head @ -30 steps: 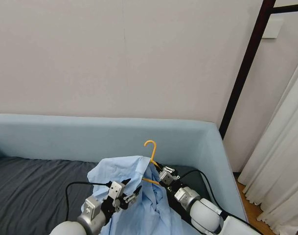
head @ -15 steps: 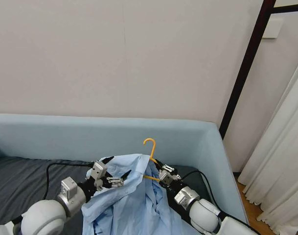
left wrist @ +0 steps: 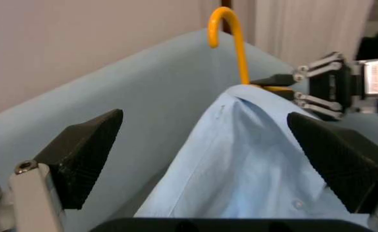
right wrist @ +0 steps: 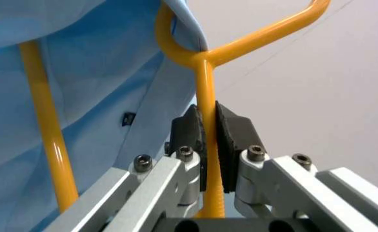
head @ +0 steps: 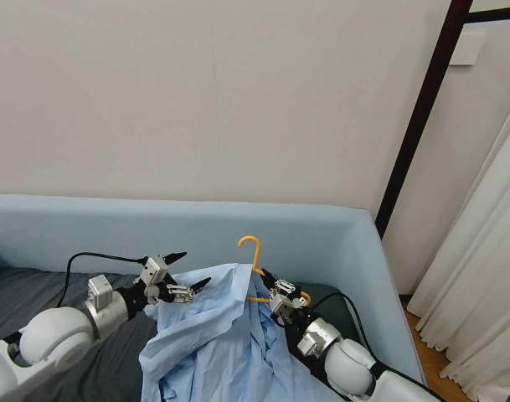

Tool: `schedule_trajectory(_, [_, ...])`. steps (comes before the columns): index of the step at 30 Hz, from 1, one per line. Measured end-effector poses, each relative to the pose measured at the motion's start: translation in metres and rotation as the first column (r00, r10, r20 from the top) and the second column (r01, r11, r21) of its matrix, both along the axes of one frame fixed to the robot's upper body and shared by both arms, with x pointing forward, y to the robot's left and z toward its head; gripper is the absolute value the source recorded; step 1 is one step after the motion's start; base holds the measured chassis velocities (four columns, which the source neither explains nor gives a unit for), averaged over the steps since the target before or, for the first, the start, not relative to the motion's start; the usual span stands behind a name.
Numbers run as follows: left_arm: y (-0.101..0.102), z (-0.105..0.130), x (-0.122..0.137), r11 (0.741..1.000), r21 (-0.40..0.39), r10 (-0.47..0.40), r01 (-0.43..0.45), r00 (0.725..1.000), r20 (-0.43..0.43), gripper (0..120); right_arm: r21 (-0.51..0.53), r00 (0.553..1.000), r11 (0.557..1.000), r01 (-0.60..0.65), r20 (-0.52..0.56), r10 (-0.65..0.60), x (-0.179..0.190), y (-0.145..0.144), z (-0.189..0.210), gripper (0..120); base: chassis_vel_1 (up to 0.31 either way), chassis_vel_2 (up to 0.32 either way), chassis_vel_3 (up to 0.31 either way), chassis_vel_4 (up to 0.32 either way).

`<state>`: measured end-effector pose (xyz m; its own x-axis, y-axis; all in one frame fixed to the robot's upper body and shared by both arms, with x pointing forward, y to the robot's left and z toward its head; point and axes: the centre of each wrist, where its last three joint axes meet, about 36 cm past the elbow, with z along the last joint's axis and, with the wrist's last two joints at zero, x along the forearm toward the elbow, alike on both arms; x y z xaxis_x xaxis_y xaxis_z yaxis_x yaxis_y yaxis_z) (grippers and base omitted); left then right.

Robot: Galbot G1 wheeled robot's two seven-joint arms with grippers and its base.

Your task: Pick up the clothes from the sofa and hang them on the clothes hanger.

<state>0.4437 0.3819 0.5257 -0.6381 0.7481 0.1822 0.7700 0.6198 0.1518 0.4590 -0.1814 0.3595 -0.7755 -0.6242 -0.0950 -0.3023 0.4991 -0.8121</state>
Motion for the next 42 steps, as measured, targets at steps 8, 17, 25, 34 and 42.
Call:
schedule_trajectory(8, [0.008,-0.011,0.041,0.994,0.019,-0.103,0.105,0.993,-0.059,100,-0.010,1.000,1.000,0.000,0.012,0.000,-0.003,-0.004,0.000,4,0.000,0.000,0.000,0.000])
schedule_trajectory(17, [-0.014,-0.014,0.088,0.991,0.056,-0.120,0.122,0.992,-0.050,100,-0.025,1.000,1.000,-0.009,0.030,0.009,-0.004,-0.010,0.003,4,0.000,0.000,0.000,0.000])
schedule_trajectory(25, [-0.017,-0.018,0.091,0.981,0.071,-0.173,0.181,0.980,-0.103,100,-0.031,0.999,0.999,-0.021,0.043,0.022,-0.003,-0.012,0.006,4,0.000,0.000,0.000,0.000])
schedule_trajectory(34, [-0.023,-0.031,0.102,0.972,0.099,-0.201,0.215,0.970,-0.136,98,-0.046,0.997,0.998,-0.045,0.068,0.048,0.001,-0.012,0.009,4,0.000,0.000,0.000,0.000])
schedule_trajectory(42, [-0.034,-0.047,0.115,0.950,0.109,-0.267,0.292,0.943,-0.197,68,-0.048,0.995,0.997,-0.066,0.076,0.070,0.002,-0.014,0.008,4,0.000,0.000,0.000,0.000])
